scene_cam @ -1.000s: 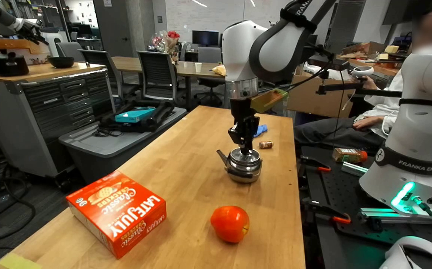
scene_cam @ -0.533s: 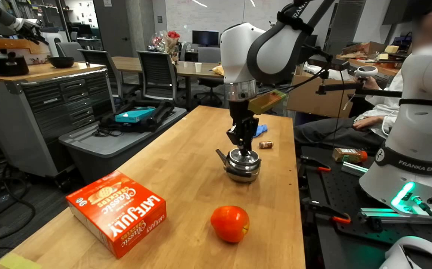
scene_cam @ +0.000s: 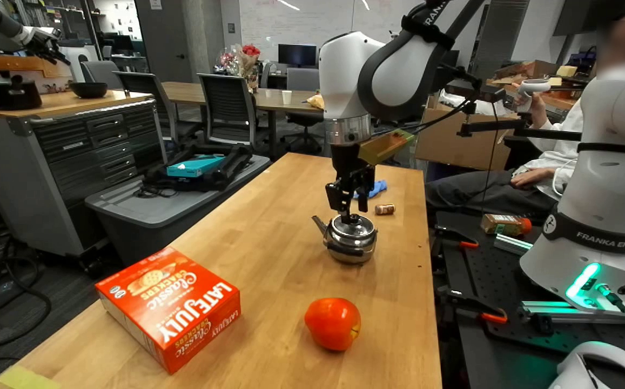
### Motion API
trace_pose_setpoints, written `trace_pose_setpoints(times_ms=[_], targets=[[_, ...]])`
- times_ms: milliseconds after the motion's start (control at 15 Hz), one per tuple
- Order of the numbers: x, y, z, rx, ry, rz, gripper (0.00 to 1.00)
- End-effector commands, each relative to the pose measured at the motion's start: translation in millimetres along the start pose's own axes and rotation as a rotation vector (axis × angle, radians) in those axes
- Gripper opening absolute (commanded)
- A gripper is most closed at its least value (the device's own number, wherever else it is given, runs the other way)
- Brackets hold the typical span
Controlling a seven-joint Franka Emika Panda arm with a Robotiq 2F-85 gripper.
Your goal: Cover the teapot with the silver lid
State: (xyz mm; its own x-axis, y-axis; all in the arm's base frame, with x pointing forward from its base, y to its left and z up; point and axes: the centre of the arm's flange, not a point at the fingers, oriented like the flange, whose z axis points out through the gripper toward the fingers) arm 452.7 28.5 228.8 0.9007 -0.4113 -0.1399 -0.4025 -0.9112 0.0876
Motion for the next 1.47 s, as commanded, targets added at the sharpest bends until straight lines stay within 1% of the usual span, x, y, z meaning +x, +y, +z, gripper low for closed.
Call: trace_pose_setpoints(times_ms=[0, 67, 200, 600, 867, 1133, 1400], targets=[[-9.0, 2.7, -26.0, 0.032, 0.018, -0.026, 0.98], [-11.9, 2.6, -34.2, 0.04, 0.029, -0.04, 1.0], [-15.6, 2.4, -50.2, 0.051, 0.055, -0.07, 1.0], [-26.7, -1.9, -115.7, 0.119, 0.153, -0.18, 1.0], [-43.2, -8.0, -153.0, 0.162, 0.178, -0.287, 1.0], [-59.9, -10.3, -175.3, 0.149, 0.215, -0.433, 1.0], [-74.7, -7.5, -188.4, 0.142, 0.229, -0.496, 1.0]])
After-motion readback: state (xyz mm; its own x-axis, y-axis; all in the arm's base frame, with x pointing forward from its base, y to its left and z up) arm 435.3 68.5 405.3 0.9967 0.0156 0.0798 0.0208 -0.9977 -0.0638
